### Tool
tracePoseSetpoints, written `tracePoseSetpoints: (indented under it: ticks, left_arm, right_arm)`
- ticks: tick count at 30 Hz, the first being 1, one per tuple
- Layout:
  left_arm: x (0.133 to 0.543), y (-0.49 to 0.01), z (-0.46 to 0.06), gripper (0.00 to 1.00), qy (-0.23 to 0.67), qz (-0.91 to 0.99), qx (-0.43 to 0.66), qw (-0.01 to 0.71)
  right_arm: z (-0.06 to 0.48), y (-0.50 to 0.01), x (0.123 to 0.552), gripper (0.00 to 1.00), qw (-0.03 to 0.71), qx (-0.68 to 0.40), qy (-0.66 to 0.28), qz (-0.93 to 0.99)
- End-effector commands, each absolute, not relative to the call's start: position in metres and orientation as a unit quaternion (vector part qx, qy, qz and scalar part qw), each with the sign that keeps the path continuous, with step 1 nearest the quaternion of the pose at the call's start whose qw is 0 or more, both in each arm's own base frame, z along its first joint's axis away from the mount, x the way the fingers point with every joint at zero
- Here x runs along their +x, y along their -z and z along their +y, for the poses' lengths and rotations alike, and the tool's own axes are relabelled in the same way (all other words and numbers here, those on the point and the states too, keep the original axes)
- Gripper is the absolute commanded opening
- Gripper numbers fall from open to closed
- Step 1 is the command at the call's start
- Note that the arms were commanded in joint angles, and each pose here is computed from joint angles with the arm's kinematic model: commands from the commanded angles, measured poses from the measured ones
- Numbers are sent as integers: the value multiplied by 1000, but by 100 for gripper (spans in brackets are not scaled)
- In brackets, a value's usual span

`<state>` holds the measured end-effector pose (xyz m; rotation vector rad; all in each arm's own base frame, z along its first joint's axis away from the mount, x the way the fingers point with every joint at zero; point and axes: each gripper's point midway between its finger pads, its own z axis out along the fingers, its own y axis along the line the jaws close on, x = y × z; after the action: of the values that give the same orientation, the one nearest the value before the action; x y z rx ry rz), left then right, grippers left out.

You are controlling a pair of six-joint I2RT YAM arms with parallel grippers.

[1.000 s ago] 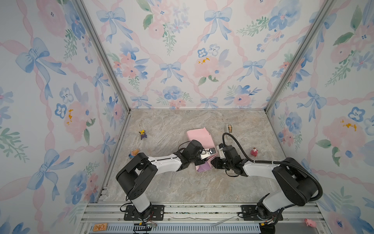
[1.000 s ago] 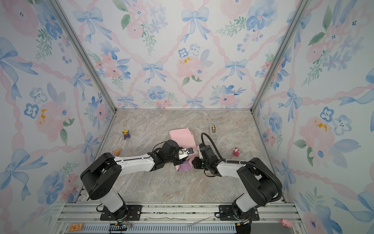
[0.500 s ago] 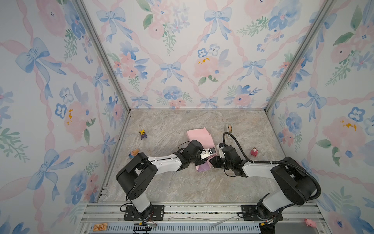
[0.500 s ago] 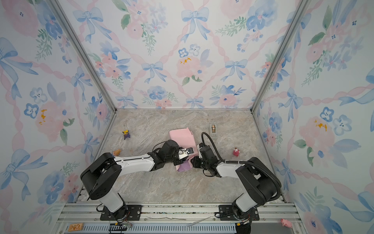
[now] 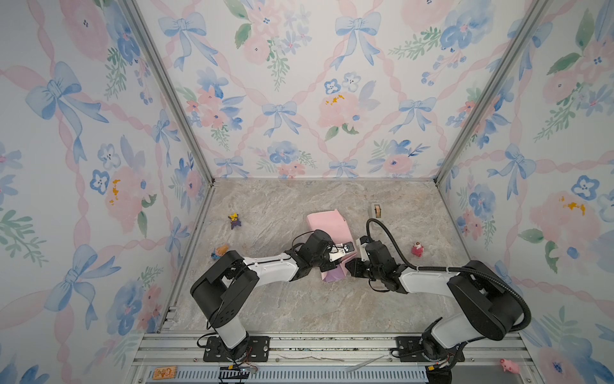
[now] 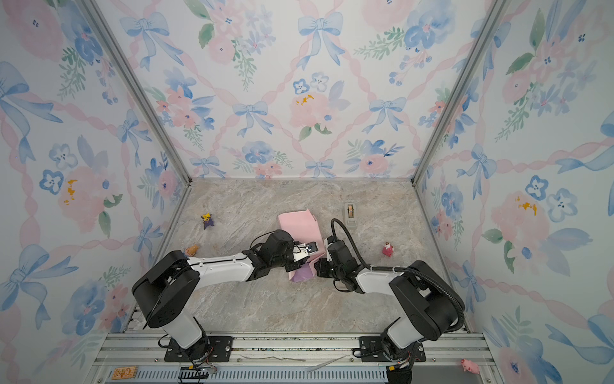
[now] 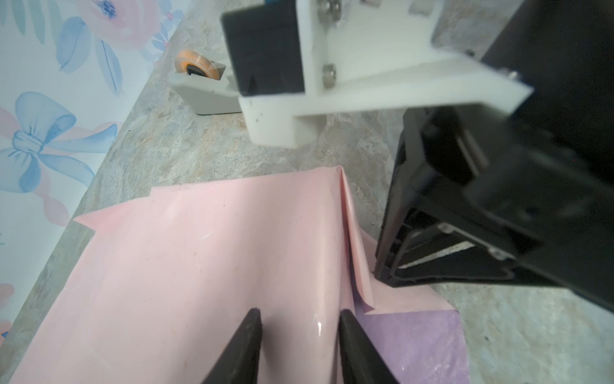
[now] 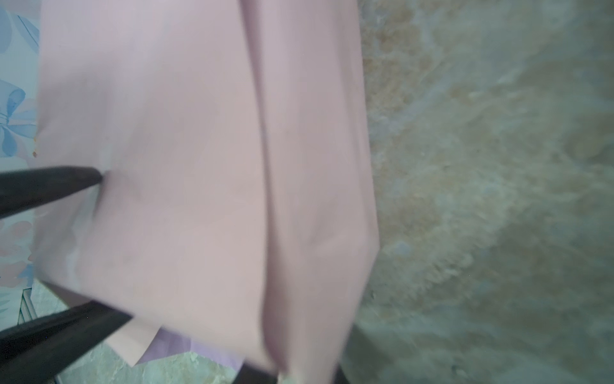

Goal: Wrap a gift box in wrapping paper
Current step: Fold the wrapping paper around the gift box.

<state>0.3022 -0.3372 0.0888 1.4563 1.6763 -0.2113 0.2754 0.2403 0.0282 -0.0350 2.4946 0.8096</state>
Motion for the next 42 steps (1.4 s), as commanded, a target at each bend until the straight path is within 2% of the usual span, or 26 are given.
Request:
tracePoseSetpoints:
  ticks: [1, 22, 34, 37, 42]
  left_arm:
    - [290, -76, -334, 41, 99, 682, 592, 417]
    - [291, -76, -334, 40, 101, 682, 592, 417]
    - [293, -78, -335, 41, 101, 683, 589, 421]
    - [293, -86, -338, 41, 108, 681, 584, 428]
    - [294, -114, -346, 43, 129, 672, 570, 455]
  right_arm:
    - [249, -34, 282, 16, 268, -13, -306, 913]
    - [255, -30, 289, 10, 265, -6, -305, 915]
    - [235, 4, 238, 9, 200, -31, -255, 945]
    - [234, -13, 234, 16, 209, -37, -265, 941]
    - [233, -84, 243, 30, 255, -79, -277, 923]
